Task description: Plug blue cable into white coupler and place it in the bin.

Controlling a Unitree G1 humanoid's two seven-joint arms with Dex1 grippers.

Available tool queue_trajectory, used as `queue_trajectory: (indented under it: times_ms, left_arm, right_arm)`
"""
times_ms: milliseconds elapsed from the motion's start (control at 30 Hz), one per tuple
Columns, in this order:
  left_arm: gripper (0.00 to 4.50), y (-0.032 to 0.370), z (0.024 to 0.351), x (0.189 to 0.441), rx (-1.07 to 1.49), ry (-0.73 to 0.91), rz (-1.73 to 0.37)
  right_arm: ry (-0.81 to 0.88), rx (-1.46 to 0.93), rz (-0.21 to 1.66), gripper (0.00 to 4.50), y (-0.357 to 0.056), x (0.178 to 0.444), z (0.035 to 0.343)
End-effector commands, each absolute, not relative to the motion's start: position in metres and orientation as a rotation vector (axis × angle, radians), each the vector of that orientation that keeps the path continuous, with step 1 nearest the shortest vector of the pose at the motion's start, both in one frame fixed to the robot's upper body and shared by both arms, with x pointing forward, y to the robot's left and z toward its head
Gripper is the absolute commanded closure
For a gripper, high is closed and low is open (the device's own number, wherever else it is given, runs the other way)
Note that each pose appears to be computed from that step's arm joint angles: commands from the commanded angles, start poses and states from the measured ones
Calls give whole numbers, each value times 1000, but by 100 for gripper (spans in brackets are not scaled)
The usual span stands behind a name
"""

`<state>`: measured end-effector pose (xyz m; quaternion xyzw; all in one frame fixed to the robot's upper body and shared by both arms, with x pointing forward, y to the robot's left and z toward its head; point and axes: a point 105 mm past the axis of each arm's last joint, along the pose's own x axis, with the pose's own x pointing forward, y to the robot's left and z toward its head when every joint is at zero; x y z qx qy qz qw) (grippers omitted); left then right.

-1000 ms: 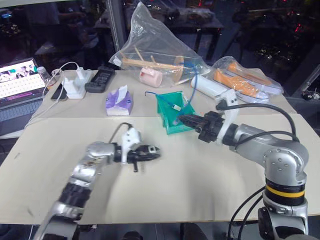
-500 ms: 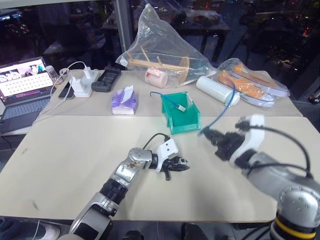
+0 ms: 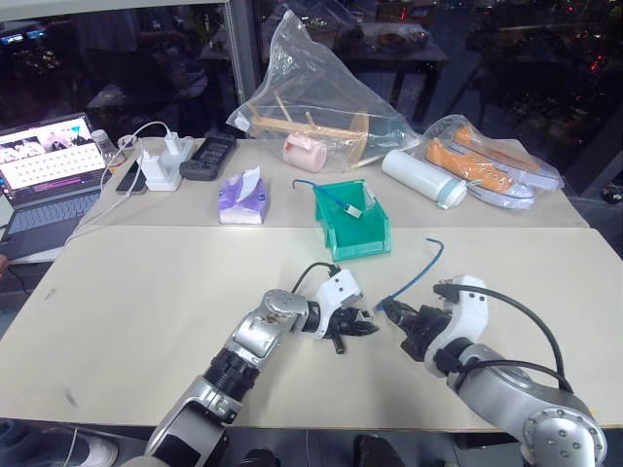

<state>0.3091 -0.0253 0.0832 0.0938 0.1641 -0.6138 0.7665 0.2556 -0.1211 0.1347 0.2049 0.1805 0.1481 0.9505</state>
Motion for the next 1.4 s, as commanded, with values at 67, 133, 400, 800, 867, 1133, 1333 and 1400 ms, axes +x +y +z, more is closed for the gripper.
queue_trajectory:
  times_ms: [67, 133, 400, 800, 867, 1133, 1333, 1400]
  left_arm:
    - [380, -27, 81, 302, 176, 383, -1351]
    - [380, -27, 81, 302, 186, 375, -1351]
    - [380, -27, 82, 303, 178, 378, -1336]
    - [380, -25, 81, 302, 172, 380, -1321]
    - [380, -26, 82, 303, 176, 377, -1317]
    - [380, -43, 88, 300, 193, 372, -1273]
    - [380, -50, 100, 295, 166, 355, -1273]
    - [380, -52, 103, 294, 164, 352, -1276]
  right_arm:
    - [315, 438, 334, 450, -114, 256, 143]
    - [311, 436, 342, 450, -113, 257, 143]
    - [331, 416, 357, 450, -110, 259, 140]
    - [396, 367, 351, 450, -112, 257, 128]
    - [410, 345, 348, 450, -113, 257, 126]
    - [466, 264, 385, 450, -110, 250, 119]
    - [513, 237, 415, 450, -107, 243, 112]
    - [525, 227, 418, 450, -108, 243, 110]
